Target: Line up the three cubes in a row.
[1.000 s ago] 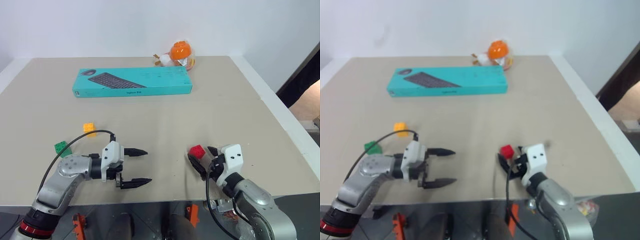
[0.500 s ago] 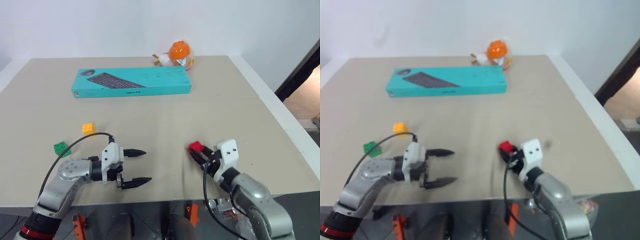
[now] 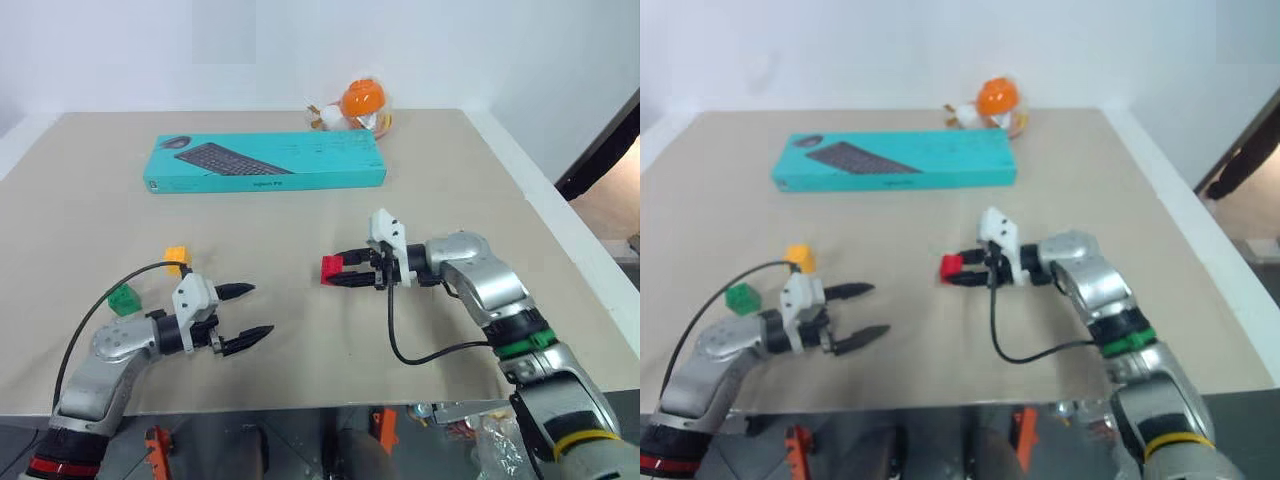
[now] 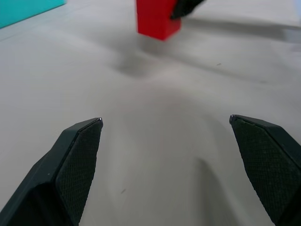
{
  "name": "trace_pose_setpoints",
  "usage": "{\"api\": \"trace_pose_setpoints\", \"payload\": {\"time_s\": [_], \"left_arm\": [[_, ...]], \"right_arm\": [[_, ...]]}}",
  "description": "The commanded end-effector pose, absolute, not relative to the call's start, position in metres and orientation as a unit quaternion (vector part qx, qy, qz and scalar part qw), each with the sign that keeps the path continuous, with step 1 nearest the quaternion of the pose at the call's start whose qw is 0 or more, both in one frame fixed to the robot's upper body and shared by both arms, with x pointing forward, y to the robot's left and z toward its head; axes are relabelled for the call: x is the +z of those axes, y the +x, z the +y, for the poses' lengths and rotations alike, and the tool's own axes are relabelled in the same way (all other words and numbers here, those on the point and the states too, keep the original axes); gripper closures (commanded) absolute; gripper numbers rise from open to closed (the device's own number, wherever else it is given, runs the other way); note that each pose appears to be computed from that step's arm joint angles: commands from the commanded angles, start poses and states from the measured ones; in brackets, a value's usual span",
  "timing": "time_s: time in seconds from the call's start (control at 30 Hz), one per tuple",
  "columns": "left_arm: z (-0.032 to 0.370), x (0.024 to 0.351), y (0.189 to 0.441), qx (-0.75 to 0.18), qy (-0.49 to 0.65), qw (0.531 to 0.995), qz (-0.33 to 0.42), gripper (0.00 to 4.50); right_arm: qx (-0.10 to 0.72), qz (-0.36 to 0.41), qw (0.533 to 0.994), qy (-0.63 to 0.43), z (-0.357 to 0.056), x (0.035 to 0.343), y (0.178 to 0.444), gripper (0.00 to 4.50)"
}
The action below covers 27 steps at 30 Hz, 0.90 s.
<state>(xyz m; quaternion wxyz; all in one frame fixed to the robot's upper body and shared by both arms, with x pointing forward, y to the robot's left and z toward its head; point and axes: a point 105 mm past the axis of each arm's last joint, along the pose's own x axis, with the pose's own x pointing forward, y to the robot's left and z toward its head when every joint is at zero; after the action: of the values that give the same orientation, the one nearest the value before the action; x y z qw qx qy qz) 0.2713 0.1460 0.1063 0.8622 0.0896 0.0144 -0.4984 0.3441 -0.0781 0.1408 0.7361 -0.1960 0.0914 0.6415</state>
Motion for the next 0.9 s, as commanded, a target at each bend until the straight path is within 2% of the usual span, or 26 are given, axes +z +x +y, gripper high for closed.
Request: {"api": "trace_pose_setpoints", "payload": {"time_s": [0.03, 0.17, 0.3, 0.63, 0.9], "left_arm": [[0.148, 0.120, 0.267, -0.485, 0.103, 0.869, -0.015, 0.00], [0.147, 0.120, 0.261, -0.482, 0.102, 0.870, -0.011, 0.00], [0.145, 0.121, 0.262, -0.477, 0.103, 0.873, -0.012, 0.00], [0.141, 0.124, 0.266, -0.474, 0.103, 0.874, -0.015, 0.00], [0.138, 0.126, 0.270, -0.485, 0.105, 0.868, -0.015, 0.00]], "right_arm": [[0.673, 0.071, 0.705, -0.211, -0.066, 0.147, 0.343, 3.26], [0.694, 0.068, 0.681, -0.223, -0.057, 0.140, 0.339, 3.26], [0.697, 0.059, 0.680, -0.219, -0.049, 0.142, 0.342, 3.26], [0.660, 0.060, 0.717, -0.215, -0.059, 0.142, 0.359, 3.26], [0.649, 0.058, 0.729, -0.207, -0.066, 0.139, 0.361, 3.26]]}}
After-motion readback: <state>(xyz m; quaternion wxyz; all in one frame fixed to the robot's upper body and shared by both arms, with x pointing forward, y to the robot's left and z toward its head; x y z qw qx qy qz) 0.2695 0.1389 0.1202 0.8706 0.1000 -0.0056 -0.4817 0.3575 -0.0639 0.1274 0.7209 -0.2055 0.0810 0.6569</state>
